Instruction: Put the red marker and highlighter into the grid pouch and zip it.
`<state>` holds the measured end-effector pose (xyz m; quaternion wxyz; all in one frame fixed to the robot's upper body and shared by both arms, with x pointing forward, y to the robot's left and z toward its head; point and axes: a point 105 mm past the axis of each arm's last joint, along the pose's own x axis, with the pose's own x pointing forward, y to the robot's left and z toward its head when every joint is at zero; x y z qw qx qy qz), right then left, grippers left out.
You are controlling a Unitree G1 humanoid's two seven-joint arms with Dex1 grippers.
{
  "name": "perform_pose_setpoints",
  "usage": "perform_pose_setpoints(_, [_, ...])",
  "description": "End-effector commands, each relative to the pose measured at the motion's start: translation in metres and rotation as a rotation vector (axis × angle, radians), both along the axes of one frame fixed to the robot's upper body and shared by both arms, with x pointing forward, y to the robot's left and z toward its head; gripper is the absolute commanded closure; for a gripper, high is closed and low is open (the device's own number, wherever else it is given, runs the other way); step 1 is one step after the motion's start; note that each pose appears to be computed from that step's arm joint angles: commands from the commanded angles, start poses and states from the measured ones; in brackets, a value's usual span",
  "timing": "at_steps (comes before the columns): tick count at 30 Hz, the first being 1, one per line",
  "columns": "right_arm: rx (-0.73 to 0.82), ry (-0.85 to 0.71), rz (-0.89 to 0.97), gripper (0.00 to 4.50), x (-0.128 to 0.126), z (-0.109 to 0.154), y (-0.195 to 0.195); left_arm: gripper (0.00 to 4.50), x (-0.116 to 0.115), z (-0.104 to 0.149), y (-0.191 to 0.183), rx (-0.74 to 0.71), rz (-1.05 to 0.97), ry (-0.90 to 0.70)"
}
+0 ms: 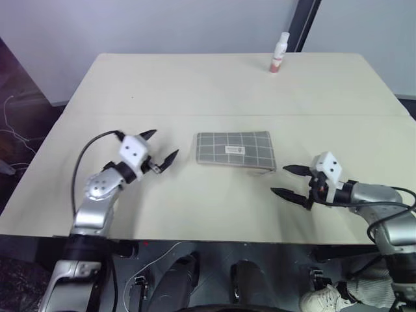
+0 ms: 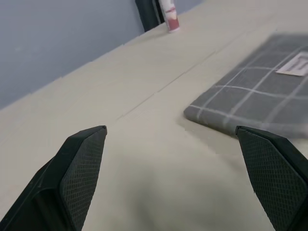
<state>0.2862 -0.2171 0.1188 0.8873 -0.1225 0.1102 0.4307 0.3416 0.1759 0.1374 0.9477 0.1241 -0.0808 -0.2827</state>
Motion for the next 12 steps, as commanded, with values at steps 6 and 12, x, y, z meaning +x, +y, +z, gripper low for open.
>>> perform_pose_setpoints(6, [-0.044, -0.207, -0.005, 0.09, 0.004, 0.027, -0.011, 0.0, -0.012, 0.017, 0.064, -0.064, 0.175, -0.009])
perform_pose_setpoints(12, [-0.099, -0.291, -0.143, 0.09, 0.03, 0.028, -0.039, 0.0, -0.012, 0.012, 0.089, -0.082, 0.226, 0.027])
